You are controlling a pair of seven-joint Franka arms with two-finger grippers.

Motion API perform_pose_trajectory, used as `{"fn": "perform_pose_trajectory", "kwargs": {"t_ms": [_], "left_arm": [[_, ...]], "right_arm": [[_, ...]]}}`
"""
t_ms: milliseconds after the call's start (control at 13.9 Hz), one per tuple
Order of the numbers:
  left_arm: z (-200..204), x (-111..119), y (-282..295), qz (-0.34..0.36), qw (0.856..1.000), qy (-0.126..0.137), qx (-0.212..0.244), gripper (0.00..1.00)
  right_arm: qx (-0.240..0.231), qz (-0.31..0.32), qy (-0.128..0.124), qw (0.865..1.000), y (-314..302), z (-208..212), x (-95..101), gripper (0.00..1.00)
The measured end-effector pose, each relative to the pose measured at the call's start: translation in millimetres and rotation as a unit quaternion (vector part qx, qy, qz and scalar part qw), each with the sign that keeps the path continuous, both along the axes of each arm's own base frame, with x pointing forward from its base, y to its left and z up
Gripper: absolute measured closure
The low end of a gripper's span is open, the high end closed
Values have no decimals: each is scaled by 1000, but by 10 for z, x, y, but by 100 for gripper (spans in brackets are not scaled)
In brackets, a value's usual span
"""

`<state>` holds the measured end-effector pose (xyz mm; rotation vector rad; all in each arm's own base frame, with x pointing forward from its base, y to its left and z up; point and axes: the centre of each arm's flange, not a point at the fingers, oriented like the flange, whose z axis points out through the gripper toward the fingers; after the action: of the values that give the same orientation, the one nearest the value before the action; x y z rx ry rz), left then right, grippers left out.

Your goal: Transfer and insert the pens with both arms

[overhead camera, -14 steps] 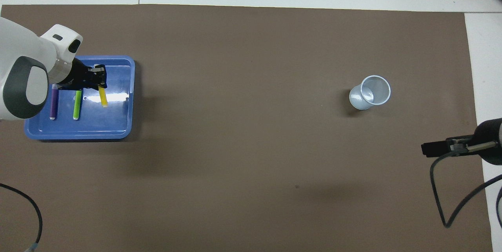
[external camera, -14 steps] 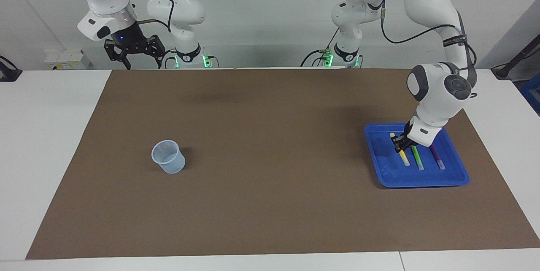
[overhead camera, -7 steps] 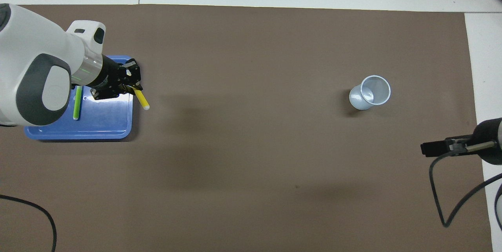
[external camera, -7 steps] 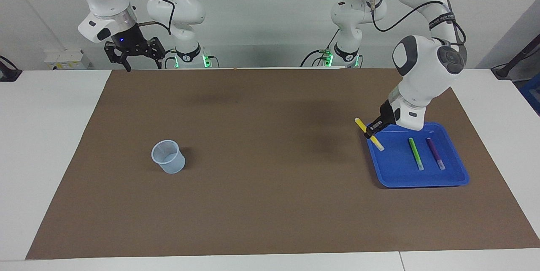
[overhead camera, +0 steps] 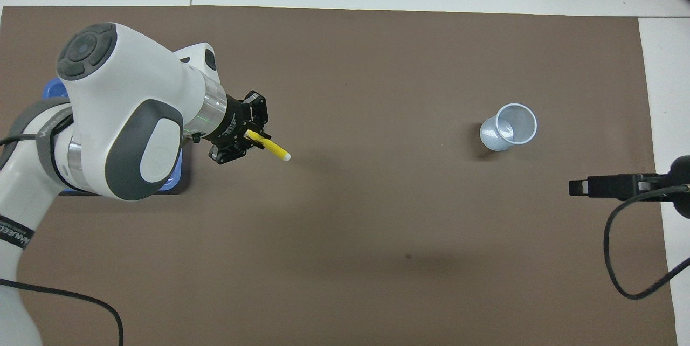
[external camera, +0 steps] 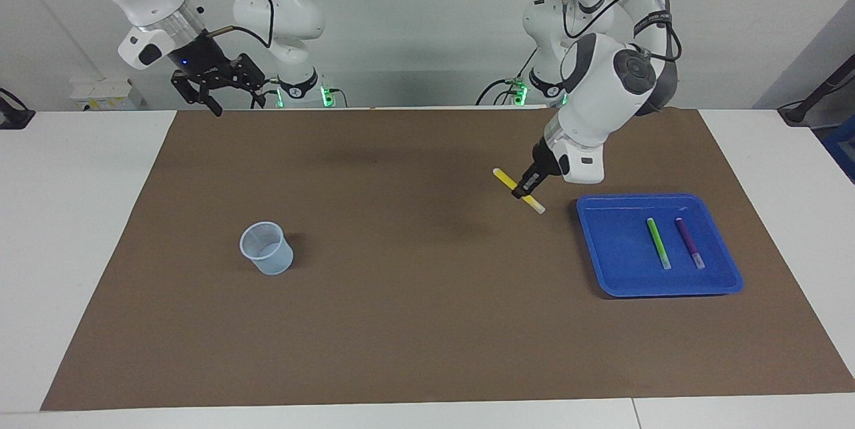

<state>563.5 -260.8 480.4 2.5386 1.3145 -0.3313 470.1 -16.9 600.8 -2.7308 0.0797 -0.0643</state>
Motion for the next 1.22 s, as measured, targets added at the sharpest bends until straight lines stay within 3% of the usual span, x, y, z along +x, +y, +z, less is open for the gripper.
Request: {"fn": "perform_pose_trajectory", "kwargs": {"t_ms": [144,287,646,862,1221], "left_arm": [[42,-61,-214,38,999,11,-24,83],[90,-187,-569,77,996,13,-39,83],[223,-594,-1489,183,979,4,-86,83],[271,-774,-1823,228,967,5,-116,83],[306,-924,-2129,297,938,-11,-180,83]], "right_arm": [[51,-14,-13,999,26,52,29,0],[77,-26,-49,995,130,119,127,0],[81,-9,-107,991,939,-257,605,0],[80,2,-100,992,1141,-510,740,0],[85,48,-74,992,1260,-528,648,0]]}}
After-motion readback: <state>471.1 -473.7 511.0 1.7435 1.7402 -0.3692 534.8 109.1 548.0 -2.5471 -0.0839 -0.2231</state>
